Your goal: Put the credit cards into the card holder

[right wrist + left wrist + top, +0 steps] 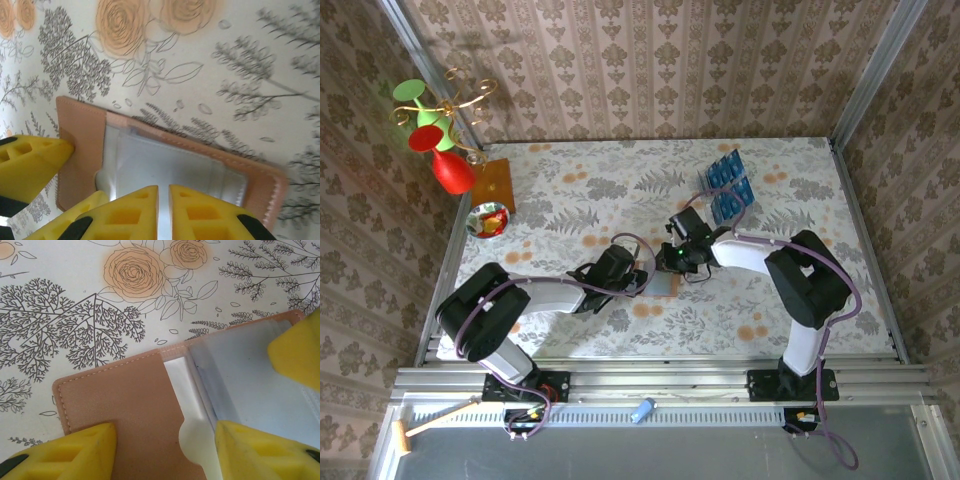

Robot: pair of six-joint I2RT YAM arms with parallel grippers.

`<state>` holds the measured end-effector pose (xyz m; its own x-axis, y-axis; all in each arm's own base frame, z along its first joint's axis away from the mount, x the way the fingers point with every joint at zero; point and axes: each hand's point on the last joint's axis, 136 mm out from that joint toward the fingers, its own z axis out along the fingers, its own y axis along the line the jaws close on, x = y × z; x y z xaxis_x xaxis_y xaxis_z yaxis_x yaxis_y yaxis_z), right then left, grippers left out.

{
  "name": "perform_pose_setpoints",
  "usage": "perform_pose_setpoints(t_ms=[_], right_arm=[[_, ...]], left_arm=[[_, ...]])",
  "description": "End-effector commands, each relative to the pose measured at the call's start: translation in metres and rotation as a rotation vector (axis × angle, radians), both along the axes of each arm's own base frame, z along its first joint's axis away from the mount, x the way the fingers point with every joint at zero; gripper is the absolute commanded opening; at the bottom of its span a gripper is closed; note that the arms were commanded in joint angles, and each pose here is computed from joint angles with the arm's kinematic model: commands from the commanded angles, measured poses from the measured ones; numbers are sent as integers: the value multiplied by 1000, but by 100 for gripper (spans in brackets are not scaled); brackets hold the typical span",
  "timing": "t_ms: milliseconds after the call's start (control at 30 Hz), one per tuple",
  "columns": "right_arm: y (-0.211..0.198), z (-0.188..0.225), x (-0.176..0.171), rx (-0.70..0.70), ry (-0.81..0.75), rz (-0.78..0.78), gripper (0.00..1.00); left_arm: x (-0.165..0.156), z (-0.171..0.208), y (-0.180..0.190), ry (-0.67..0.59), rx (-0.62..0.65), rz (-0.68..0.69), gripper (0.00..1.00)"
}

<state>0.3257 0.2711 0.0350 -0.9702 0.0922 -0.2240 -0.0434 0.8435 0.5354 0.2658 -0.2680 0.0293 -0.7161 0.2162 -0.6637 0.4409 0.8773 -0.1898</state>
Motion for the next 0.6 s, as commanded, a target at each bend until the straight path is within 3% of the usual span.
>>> perform_pose_setpoints(t_ms=[0, 567], right_arm=[[-5, 18, 7, -5, -32, 2, 16], [10, -6, -2, 9, 17, 27, 14]], left_arm=[[-2, 0, 5, 8, 34, -6, 56], [1, 8, 3, -17, 3, -5, 62]])
